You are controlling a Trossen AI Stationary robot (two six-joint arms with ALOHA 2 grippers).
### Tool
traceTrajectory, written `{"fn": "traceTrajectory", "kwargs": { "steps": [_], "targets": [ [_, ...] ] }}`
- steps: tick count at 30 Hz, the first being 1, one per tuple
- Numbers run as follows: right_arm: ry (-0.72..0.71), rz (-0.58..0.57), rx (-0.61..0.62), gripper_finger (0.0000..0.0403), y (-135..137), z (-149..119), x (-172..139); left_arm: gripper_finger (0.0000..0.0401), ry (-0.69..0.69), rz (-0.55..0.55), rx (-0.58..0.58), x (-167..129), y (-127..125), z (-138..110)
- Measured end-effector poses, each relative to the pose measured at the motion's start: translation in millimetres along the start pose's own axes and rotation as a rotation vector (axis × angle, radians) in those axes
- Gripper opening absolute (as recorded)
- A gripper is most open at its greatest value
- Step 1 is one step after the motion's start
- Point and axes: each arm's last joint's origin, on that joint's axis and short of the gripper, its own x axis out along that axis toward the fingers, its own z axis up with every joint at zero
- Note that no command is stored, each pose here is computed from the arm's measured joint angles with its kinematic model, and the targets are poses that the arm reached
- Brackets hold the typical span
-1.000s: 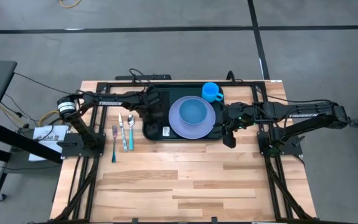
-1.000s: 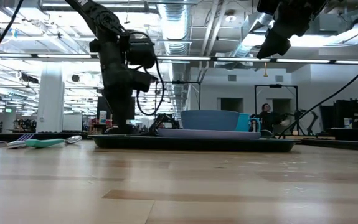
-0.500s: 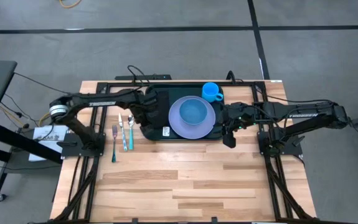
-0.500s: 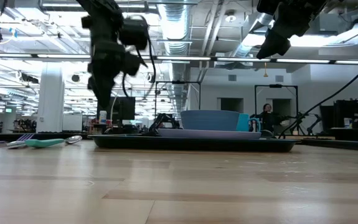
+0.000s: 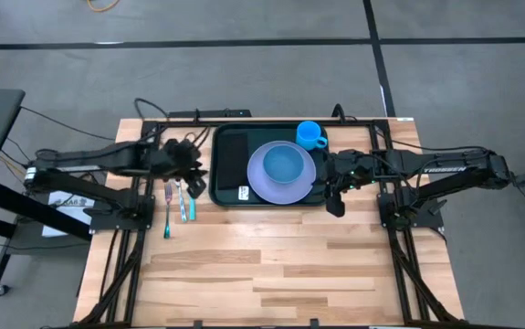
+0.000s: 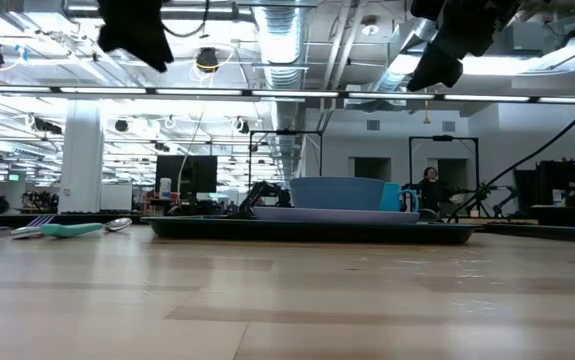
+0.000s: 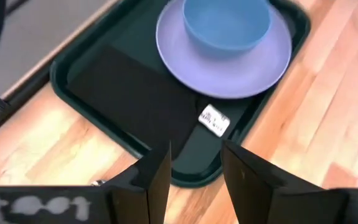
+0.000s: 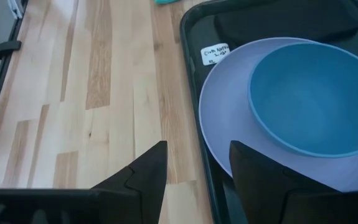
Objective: Set up tray
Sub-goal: Put the violet fork on top of the black napkin
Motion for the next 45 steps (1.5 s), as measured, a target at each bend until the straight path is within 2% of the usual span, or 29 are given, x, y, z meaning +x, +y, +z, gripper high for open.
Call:
{"fn": "traceTrajectory", "kwargs": {
  "steps": [4, 9, 12, 15, 18, 20, 24, 30, 39, 45],
  "targets": [
    [-0.012, -0.028, 0.008, 0.0164, -1, 1, 0, 0.0128, -0.047, -0.006, -0.011, -10, -10, -7],
    [-0.041, -0.058, 0.009, 0.0164, -3, -4, 8, 0.0128, 0.03, -0.071, 0.048, -7, -22, -14],
    [-0.027, -0.07, 0.014, 0.0164, -6, -11, 13, 0.0128, 0.19, -0.051, -0.083, -3, -17, -23],
    [-0.027, -0.136, 0.017, 0.0164, -9, -17, 18, 0.0128, 0.382, 0.076, -0.28, -7, -7, -39],
    [-0.031, -0.207, 0.015, 0.0164, -12, -20, 21, 0.0128, 0.466, 0.231, -0.447, -18, -1, -54],
    [-0.035, -0.234, 0.008, 0.0164, -13, -22, 22, 0.0128, 0.47, 0.278, -0.503, -23, -1, -59],
    [-0.035, -0.243, 0.0, 0.0164, -13, -22, 23, 0.0128, 0.444, 0.289, -0.506, -21, -6, -60],
    [-0.034, -0.238, -0.005, 0.0164, -12, -23, 23, 0.0128, 0.5, 0.371, -0.464, -10, -13, -62],
    [-0.045, -0.232, -0.002, 0.0164, -10, -21, 24, 0.0128, 0.502, 0.495, -0.507, 8, -22, -64],
    [0.011, -0.201, -0.05, 0.0164, 0, -25, 37, 0.0128, 0.578, 0.542, -0.516, 25, -14, -91]
  ]
}}
